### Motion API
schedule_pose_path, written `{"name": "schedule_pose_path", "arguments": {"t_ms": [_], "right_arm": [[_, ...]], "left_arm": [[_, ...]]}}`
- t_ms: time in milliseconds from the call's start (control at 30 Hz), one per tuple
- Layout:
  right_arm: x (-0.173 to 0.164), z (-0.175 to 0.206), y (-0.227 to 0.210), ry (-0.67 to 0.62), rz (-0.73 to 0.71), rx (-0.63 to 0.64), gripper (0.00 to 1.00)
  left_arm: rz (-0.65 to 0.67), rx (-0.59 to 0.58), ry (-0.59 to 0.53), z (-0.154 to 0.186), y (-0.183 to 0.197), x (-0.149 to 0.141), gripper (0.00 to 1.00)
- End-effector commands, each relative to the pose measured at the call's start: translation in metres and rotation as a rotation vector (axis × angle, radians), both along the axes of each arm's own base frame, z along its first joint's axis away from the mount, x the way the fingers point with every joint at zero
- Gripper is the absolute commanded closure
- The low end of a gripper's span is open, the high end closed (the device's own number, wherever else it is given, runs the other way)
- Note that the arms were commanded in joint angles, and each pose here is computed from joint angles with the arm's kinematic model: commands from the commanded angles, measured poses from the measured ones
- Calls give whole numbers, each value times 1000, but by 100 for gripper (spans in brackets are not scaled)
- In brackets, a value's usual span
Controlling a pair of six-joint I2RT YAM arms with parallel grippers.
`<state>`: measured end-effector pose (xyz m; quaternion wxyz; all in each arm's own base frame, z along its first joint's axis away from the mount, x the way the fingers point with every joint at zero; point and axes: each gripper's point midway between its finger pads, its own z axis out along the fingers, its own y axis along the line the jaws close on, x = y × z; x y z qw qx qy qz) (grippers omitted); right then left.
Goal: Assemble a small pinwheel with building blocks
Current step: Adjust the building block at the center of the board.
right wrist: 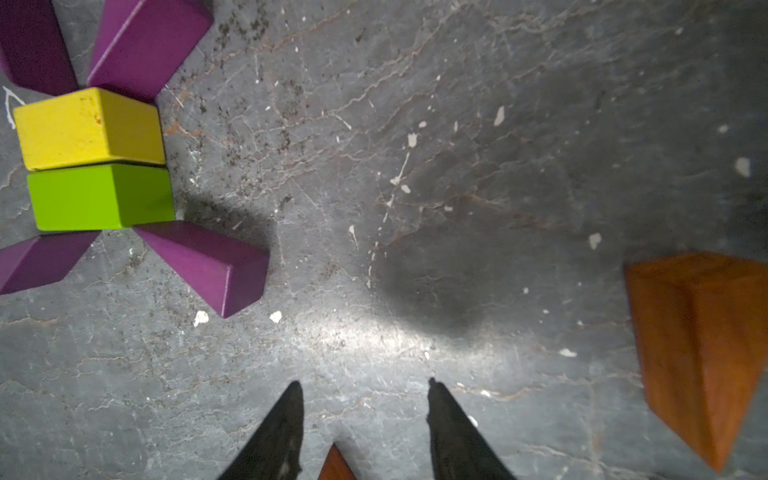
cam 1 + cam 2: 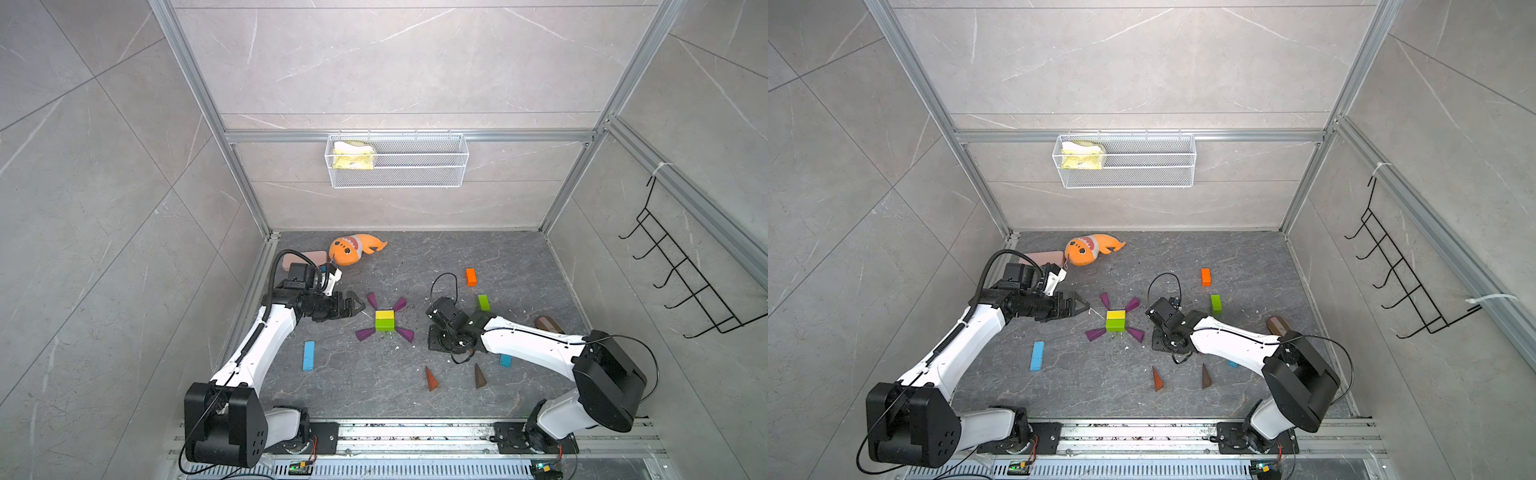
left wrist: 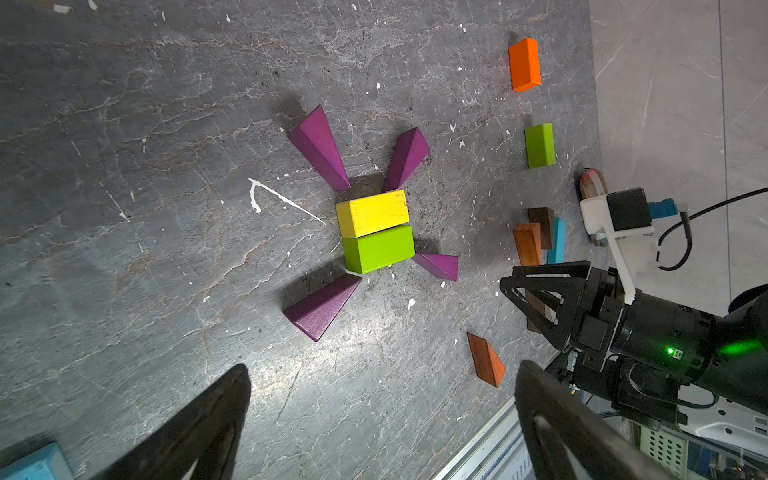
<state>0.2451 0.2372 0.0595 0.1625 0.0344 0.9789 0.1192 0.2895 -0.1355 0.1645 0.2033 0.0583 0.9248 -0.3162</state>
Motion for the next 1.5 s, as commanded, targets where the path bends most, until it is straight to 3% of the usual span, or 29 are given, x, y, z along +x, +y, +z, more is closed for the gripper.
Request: {"name": "schedule_pose_path", "arguments": {"t_ms": [0, 333, 467, 867, 1467], "right_arm": [[1, 3, -2, -14, -22, 2, 57], [3, -2, 13, -3, 2, 11, 63], [2, -8, 21, 15, 19, 15, 72], [18, -25, 47, 32, 33, 8, 72], [28, -34, 54, 28, 34, -19, 71]], "left_arm": [[-13, -22, -33, 10, -2, -1, 0], [-11, -21, -31, 9, -2, -1, 0], [-10, -20, -31, 9, -2, -1, 0], [-11, -26, -27, 8, -2, -1, 0], [-13, -30, -22, 7, -3, -1, 0]]}}
